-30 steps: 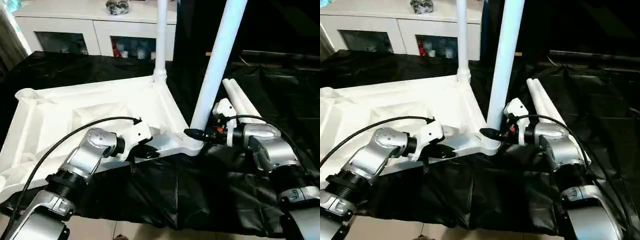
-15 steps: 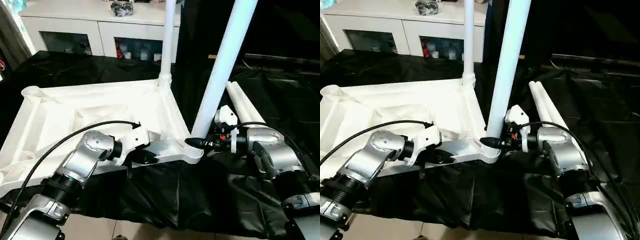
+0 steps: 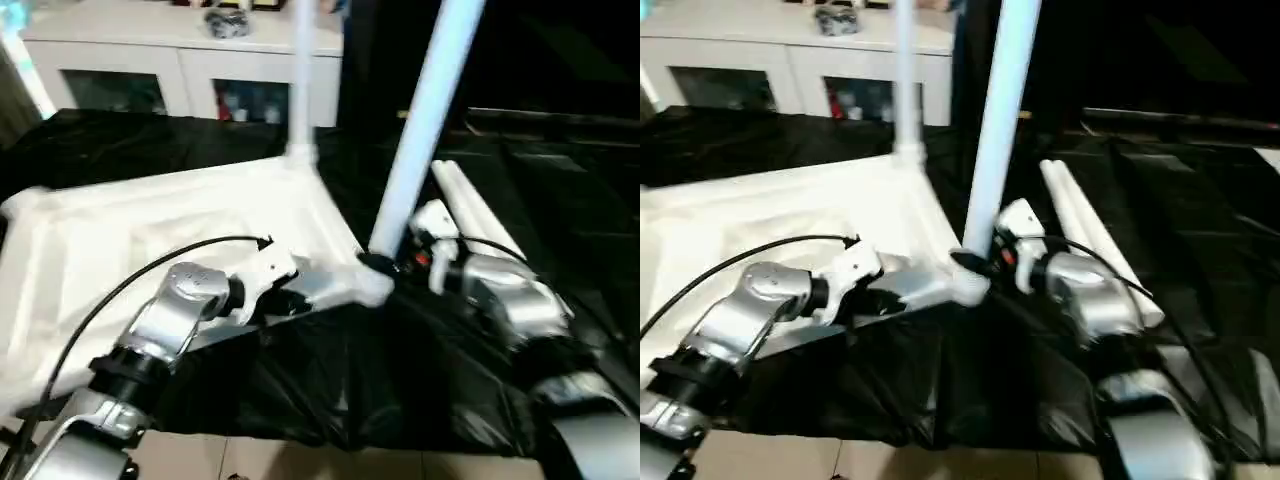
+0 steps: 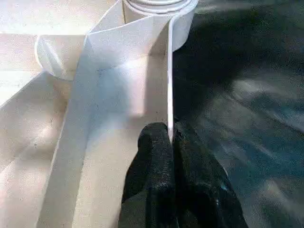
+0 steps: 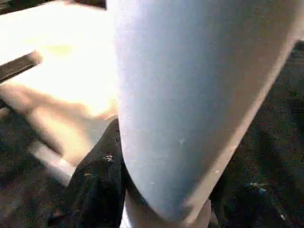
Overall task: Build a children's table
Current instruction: Insert table leg to table base
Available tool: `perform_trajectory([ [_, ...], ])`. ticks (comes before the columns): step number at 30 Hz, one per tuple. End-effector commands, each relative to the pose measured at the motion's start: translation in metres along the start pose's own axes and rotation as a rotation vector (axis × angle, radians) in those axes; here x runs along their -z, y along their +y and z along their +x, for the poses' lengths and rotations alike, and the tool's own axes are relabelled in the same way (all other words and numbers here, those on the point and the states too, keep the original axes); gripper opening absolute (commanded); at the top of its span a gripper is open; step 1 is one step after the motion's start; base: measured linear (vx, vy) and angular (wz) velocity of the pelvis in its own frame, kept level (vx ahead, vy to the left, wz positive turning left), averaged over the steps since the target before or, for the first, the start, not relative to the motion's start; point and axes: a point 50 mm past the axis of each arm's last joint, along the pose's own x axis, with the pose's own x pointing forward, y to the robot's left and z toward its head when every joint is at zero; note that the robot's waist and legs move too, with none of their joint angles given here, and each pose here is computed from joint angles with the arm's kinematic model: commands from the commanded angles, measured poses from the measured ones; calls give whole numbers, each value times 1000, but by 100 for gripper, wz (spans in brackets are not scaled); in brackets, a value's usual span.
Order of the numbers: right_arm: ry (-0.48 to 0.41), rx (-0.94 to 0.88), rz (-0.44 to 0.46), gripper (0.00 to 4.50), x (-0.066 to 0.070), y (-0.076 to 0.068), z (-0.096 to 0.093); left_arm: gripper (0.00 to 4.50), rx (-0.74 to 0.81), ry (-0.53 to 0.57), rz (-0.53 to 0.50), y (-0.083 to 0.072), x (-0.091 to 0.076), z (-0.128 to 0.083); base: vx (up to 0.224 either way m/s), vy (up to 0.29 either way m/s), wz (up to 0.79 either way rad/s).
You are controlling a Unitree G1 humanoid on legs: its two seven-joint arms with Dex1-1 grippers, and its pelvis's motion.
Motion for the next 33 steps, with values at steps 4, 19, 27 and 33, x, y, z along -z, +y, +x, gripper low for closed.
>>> perform_trajectory([
  [4,230,128,158,188,48,20,20,0,-147,-109,55,-1,-56,3,0,0,0],
  [19,270,238,182,188,50,34,41,0,-244,-69,34,-6,-61,17,0,0,0],
  [27,224,241,191,278,43,31,42,0,-218,-99,57,-8,-63,17,0,0,0],
  [33,177,210,178,343,36,31,43,0,-202,-107,73,-8,-64,16,0,0,0],
])
